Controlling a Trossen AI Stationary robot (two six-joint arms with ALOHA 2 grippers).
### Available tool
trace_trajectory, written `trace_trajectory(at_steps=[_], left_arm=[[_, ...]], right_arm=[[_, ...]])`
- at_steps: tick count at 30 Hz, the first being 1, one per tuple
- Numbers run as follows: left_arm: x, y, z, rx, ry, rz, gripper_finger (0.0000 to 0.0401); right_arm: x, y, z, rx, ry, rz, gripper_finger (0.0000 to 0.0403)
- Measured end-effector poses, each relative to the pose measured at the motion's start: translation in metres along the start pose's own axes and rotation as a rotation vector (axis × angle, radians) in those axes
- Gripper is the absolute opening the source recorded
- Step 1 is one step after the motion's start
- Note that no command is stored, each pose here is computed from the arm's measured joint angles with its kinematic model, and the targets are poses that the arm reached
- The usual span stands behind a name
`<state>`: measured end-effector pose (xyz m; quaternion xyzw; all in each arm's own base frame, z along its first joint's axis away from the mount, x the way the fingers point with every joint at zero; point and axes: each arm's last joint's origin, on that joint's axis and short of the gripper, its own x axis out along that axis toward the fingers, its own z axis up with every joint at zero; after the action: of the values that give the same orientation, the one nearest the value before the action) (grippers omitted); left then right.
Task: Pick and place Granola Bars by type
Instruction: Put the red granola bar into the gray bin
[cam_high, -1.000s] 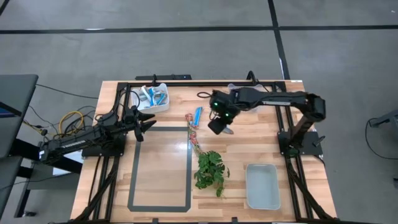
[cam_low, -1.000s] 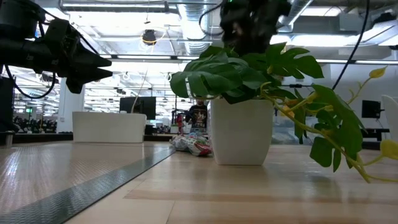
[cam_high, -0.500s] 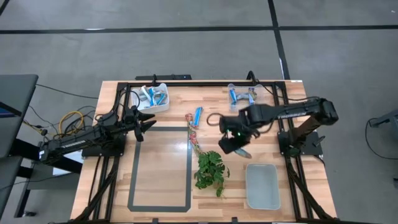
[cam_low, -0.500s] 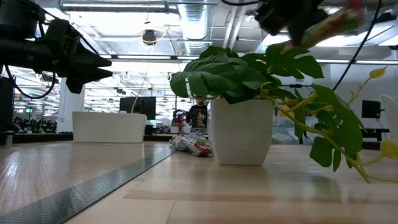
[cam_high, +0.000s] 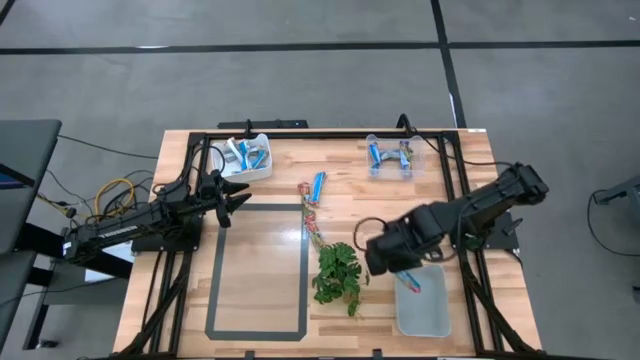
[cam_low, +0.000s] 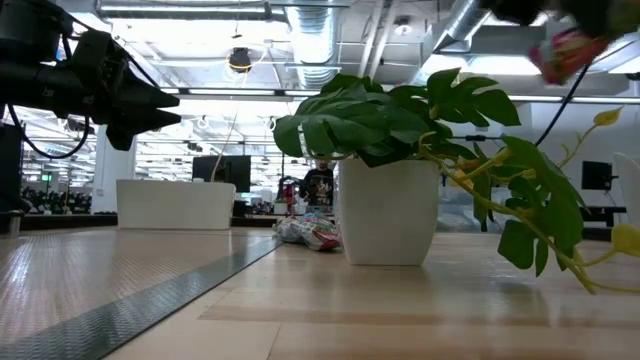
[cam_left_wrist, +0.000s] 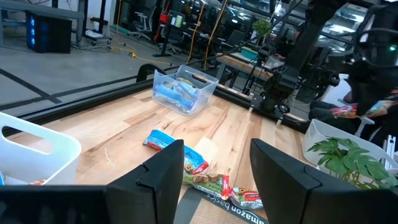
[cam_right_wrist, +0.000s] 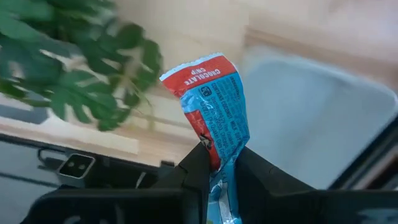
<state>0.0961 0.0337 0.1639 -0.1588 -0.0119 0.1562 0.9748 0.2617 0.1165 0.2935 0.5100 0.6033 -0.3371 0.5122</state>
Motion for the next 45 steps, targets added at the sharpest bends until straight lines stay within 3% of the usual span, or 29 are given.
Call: trace_trajectory(at_steps=[7,12,19,26,35,40,45], left_arm=[[0.0,0.0,0.0,0.0,0.0,0.0,0.0176],[0.0,0.0,0.0,0.0,0.0,0.0,0.0176],[0.0,0.0,0.0,0.0,0.0,0.0,0.0176],[0.0,0.0,0.0,0.0,0.0,0.0,0.0176],[0.0,0.0,0.0,0.0,0.0,0.0,0.0176],[0.0,0.0,0.0,0.0,0.0,0.0,0.0176],[0.0,0.0,0.0,0.0,0.0,0.0,0.0176]], right_arm=[[0.01,-0.018,-0.035,0.148,-0.025,-0.125,0.0048],[0.035,-0.032,-0.049,0.222,-0.051,-0.188,0.0048],[0.086,-0.041,-0.056,0.246,-0.008,-0.118,0.0048],[0.119,-0.058,-0.047,0.277,-0.015,-0.125,0.0063],[0.122,-0.061,-0.046,0.267,-0.023,-0.137,0.0154],[0.108,-0.048,-0.051,0.156,-0.06,-0.062,0.0201],[0.084,-0.034,-0.051,0.066,-0.145,0.007,0.0222]])
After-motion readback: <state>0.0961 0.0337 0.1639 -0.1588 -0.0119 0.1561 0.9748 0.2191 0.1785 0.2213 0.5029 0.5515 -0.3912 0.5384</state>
